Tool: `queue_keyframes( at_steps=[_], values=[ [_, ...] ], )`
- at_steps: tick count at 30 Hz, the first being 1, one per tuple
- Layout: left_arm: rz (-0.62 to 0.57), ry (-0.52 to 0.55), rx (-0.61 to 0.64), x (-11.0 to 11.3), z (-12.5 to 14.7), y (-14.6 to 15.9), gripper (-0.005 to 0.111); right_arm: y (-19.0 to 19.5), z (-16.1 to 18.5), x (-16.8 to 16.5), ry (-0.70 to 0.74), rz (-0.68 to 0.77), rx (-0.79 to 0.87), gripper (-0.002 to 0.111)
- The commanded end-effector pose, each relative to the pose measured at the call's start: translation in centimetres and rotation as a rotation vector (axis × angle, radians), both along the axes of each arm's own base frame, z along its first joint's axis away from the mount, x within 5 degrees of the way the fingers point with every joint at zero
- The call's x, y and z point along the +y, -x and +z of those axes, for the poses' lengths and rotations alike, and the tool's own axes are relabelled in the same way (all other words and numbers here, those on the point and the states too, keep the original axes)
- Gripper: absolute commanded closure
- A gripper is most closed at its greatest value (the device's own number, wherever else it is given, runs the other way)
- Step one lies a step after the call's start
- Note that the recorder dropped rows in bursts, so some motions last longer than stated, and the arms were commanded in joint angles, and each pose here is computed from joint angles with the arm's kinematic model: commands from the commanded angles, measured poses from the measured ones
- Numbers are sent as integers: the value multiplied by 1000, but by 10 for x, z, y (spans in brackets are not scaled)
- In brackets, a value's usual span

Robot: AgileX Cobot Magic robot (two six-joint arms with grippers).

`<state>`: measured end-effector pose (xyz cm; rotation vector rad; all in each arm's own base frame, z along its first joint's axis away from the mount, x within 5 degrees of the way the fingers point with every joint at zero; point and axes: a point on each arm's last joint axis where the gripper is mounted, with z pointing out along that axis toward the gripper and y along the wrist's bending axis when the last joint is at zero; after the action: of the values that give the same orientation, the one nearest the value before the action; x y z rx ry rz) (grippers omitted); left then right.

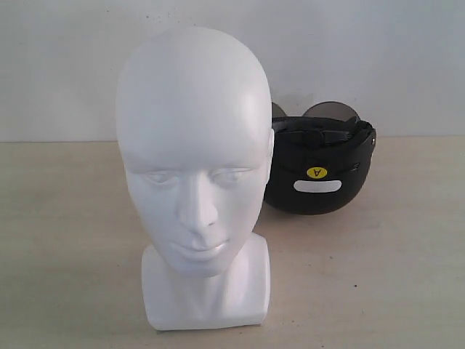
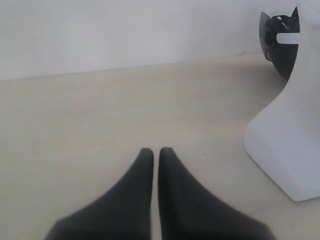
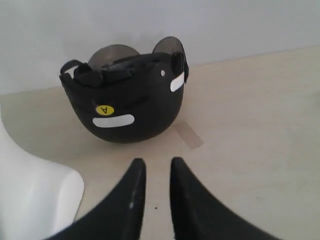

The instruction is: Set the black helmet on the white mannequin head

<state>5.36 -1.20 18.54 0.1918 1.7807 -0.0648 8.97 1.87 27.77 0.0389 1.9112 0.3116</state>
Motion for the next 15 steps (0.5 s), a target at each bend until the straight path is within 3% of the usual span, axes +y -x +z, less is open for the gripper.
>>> queue_keyframes(
  at_steps=[1, 3, 7, 15],
  values=[
    [5, -3, -11, 0, 1, 0, 102, -29, 17, 5, 19, 14, 128, 54],
    [5, -3, -11, 0, 1, 0, 102, -47, 27, 9, -5, 9, 206, 48],
    [5, -3, -11, 0, 1, 0, 102, -97, 35, 17, -16, 15, 333, 49],
    [5, -3, -11, 0, 1, 0, 102, -211, 60, 35, -60, 2, 407, 49]
  ],
)
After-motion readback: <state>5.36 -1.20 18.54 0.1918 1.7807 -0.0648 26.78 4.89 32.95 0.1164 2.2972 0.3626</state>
